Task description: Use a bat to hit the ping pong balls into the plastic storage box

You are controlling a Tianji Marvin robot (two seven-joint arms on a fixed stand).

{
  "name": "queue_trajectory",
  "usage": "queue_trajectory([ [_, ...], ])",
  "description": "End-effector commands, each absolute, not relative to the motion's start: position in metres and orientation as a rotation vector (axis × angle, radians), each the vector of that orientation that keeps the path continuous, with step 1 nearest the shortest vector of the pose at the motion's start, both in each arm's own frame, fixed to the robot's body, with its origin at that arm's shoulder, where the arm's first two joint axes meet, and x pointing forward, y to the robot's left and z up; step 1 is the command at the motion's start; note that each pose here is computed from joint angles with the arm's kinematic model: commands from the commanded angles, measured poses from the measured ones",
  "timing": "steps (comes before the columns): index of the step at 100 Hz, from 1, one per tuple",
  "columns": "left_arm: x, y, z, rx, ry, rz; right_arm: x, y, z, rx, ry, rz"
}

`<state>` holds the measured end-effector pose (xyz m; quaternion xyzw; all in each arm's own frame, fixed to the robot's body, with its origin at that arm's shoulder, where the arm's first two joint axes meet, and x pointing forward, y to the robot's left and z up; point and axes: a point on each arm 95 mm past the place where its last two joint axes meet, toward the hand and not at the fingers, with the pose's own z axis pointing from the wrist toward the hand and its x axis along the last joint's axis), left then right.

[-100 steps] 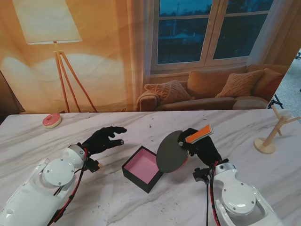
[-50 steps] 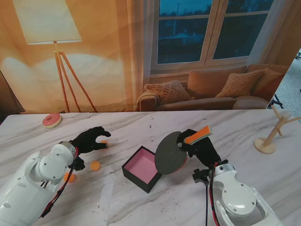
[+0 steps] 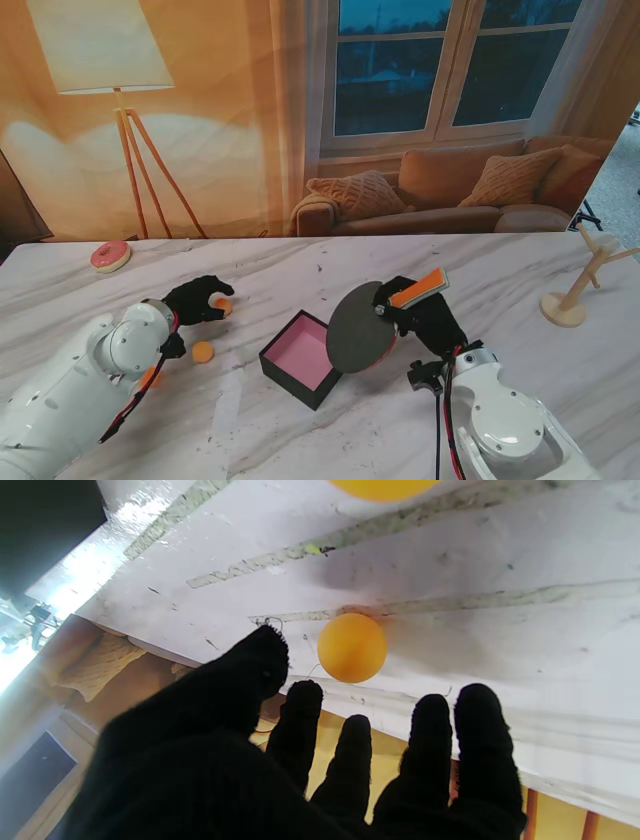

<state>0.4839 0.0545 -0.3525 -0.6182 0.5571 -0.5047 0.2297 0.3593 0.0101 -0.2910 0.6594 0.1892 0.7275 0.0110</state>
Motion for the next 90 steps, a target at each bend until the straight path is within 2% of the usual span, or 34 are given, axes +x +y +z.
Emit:
queue_trajectory([
  [1,0.488,0.045,-0.354,-1.738,1.521,-1.400,0.357,0.012,-0.291,2.073,0.602,2.269],
  [90,0.509,0.031,-0.380,-1.663,1.556,-1.337,0.357,0.013,-0.289,2.104,0.593,2.260],
])
